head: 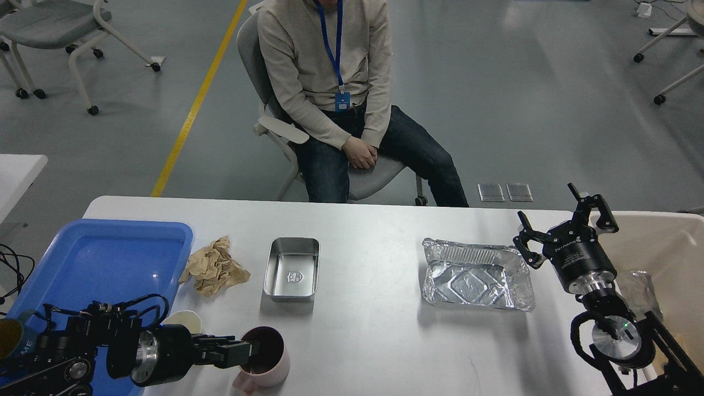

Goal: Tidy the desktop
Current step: 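Grasp the pink mug with the left gripper and lift it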

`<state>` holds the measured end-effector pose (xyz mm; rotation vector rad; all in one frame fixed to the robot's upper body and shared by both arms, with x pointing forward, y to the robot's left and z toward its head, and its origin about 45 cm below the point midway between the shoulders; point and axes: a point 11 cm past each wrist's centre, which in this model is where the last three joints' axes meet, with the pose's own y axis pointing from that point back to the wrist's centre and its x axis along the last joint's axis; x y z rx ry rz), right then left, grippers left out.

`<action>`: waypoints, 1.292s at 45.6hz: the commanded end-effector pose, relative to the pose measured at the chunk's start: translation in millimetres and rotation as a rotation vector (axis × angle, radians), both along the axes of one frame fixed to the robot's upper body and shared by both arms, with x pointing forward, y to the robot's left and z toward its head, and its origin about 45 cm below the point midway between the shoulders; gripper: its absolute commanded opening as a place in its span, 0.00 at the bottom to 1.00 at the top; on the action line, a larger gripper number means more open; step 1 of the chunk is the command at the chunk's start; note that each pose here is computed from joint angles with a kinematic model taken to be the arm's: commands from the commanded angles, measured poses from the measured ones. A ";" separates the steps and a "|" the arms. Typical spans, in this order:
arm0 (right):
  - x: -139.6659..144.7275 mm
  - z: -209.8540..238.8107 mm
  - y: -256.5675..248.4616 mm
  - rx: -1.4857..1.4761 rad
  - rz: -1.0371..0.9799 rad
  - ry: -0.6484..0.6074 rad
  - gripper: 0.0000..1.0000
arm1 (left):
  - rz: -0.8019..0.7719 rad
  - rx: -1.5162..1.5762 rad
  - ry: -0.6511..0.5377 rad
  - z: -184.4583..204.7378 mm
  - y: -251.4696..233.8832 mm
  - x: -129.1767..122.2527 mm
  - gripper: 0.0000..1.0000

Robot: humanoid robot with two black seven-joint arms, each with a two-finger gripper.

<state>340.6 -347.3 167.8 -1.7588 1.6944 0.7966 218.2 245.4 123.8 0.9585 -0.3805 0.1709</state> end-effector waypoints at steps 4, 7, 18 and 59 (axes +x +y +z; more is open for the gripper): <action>-0.4 -0.6 -0.1 0.000 0.000 0.002 1.00 | -0.001 0.015 0.010 -2.7 0.7 -1.9 0.61; -0.4 -0.5 -0.3 0.000 -0.001 0.001 1.00 | 0.001 0.016 0.015 -4.2 1.0 -3.3 0.61; -0.4 -0.6 -0.1 0.000 0.000 0.002 1.00 | -0.009 0.051 0.026 -12.6 0.9 -8.1 0.45; -0.9 -1.5 -1.1 0.000 -0.004 0.005 1.00 | -0.032 0.083 0.023 -19.8 -2.5 -11.4 0.00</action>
